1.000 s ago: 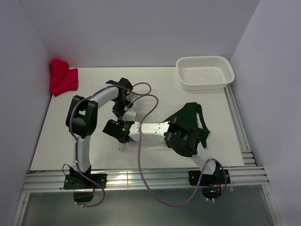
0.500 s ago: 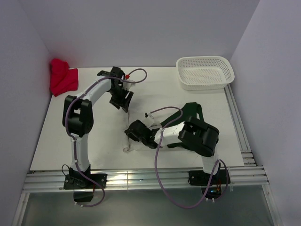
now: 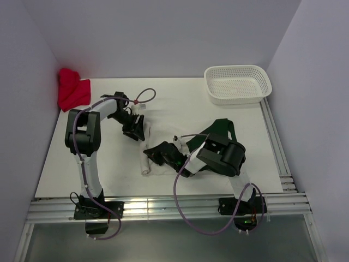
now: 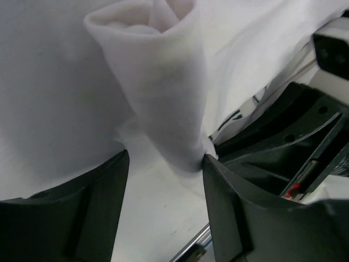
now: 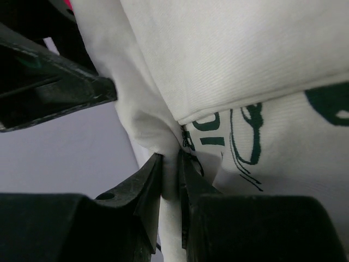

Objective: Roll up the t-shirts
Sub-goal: Roll the tshirt

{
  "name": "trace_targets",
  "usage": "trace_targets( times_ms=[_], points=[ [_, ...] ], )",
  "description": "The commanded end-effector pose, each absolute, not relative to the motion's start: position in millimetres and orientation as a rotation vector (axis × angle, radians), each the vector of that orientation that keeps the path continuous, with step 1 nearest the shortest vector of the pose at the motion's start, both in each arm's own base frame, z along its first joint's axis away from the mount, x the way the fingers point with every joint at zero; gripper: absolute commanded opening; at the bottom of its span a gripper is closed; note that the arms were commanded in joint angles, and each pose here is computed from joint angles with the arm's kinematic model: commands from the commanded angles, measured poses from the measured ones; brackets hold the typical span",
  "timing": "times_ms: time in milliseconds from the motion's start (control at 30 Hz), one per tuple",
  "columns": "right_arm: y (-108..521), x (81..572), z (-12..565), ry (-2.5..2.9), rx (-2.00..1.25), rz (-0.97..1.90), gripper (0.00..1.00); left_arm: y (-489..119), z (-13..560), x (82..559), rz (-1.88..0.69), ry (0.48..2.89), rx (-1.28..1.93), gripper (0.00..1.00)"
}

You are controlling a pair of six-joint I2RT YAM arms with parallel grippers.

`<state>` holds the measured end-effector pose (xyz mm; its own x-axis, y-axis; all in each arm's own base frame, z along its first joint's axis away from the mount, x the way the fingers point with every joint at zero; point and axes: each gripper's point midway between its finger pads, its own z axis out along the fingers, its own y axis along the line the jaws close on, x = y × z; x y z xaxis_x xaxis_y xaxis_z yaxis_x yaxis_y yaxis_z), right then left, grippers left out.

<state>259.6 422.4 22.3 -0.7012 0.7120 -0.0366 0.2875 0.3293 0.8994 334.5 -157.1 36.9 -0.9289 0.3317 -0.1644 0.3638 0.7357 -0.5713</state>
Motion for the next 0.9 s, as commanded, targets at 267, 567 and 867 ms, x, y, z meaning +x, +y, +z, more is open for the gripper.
trace_targets(
  times_ms=[267,567,867],
  points=[
    [400,251,-12,2.325,0.819,1.021,0.28,-178,26,353,-0.926,2.844,0.439,0.22],
    [376,252,22,2.349,0.690,0.573,0.49,-163,27,351,-0.536,2.903,0.584,0.09],
    [386,259,87,2.253,0.519,0.366,0.49,-160,36,353,-0.375,2.900,0.656,0.09]
  ],
)
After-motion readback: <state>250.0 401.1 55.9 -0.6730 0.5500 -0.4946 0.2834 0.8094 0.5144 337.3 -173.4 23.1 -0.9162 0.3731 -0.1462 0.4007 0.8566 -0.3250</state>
